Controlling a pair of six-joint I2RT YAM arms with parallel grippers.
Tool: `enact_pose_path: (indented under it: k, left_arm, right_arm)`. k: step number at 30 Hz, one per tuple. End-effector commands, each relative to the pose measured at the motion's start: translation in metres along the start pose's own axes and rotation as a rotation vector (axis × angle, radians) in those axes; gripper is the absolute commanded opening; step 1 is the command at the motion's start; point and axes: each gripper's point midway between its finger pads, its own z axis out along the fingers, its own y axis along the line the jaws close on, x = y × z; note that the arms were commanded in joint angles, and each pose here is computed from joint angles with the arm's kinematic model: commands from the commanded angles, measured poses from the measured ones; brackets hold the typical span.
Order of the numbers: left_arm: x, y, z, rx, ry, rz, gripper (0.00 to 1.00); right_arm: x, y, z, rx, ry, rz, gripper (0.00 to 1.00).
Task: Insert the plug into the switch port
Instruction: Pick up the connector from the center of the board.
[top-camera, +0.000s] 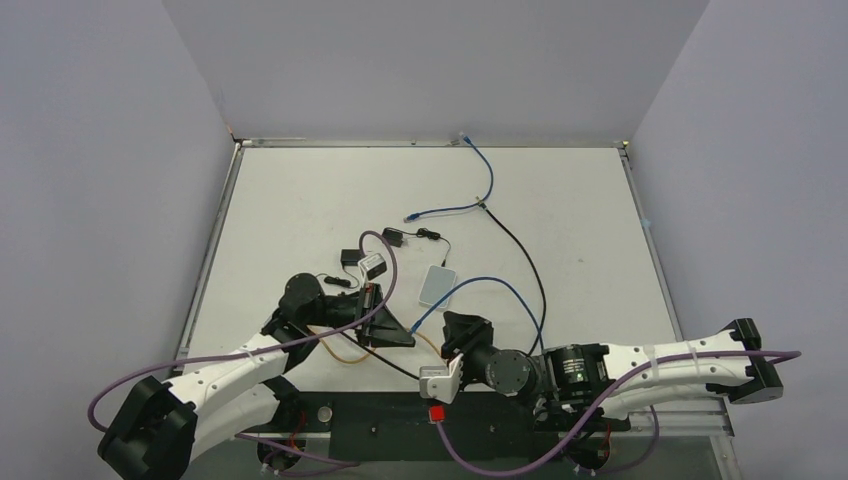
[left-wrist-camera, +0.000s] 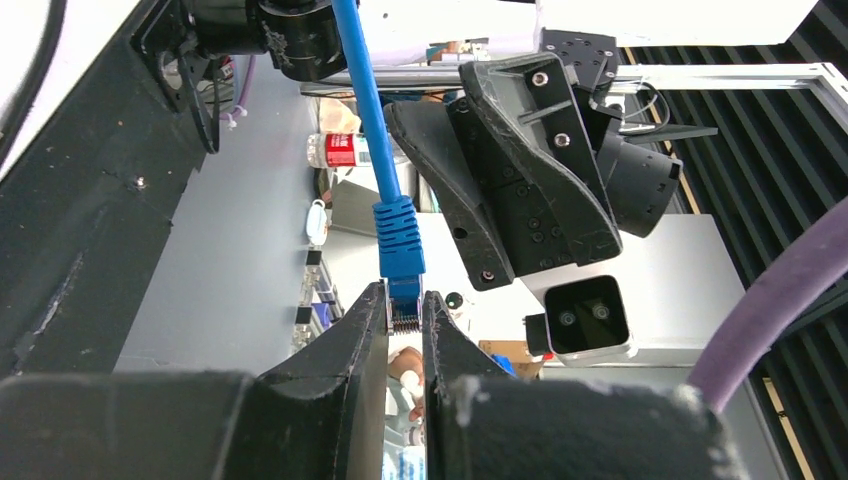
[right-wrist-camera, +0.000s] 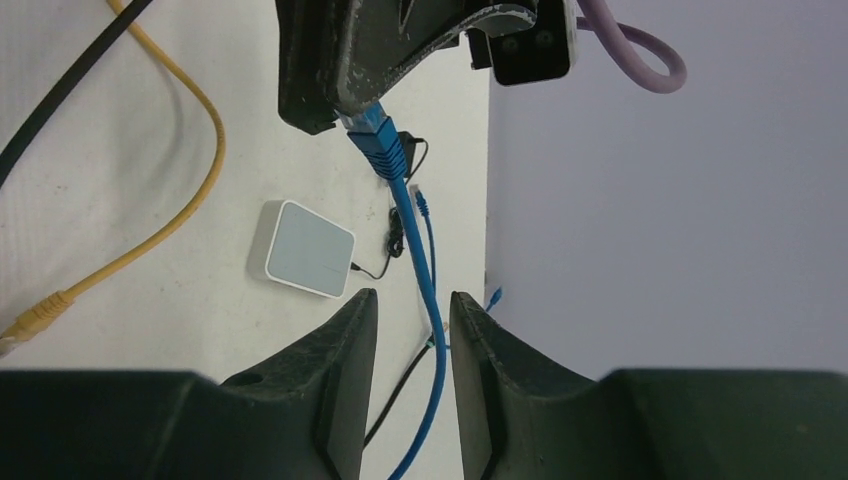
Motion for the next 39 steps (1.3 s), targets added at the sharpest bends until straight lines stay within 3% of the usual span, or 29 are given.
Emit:
enact_pose_path:
  k: [1, 23, 39]
  left_arm:
    - [0.001, -0.023, -0.003, 0.065, -0.014, 0.069, 0.0]
    - [0.007, -0.05, -0.01, 0.162, -0.056, 0.008, 0.0]
    - [0.016, -0.048, -0.015, 0.177, -0.037, -0.01, 0.0]
  right_arm:
    - [-0.005, -0.016, 0.0, 0.108, -0.009, 0.004, 0.29]
    - [-0.055, -0.021, 0.025, 0.184, -0.148, -0.063, 0.3]
    - [-0.066, -0.029, 0.038, 0.227, -0.147, -0.104, 0.21]
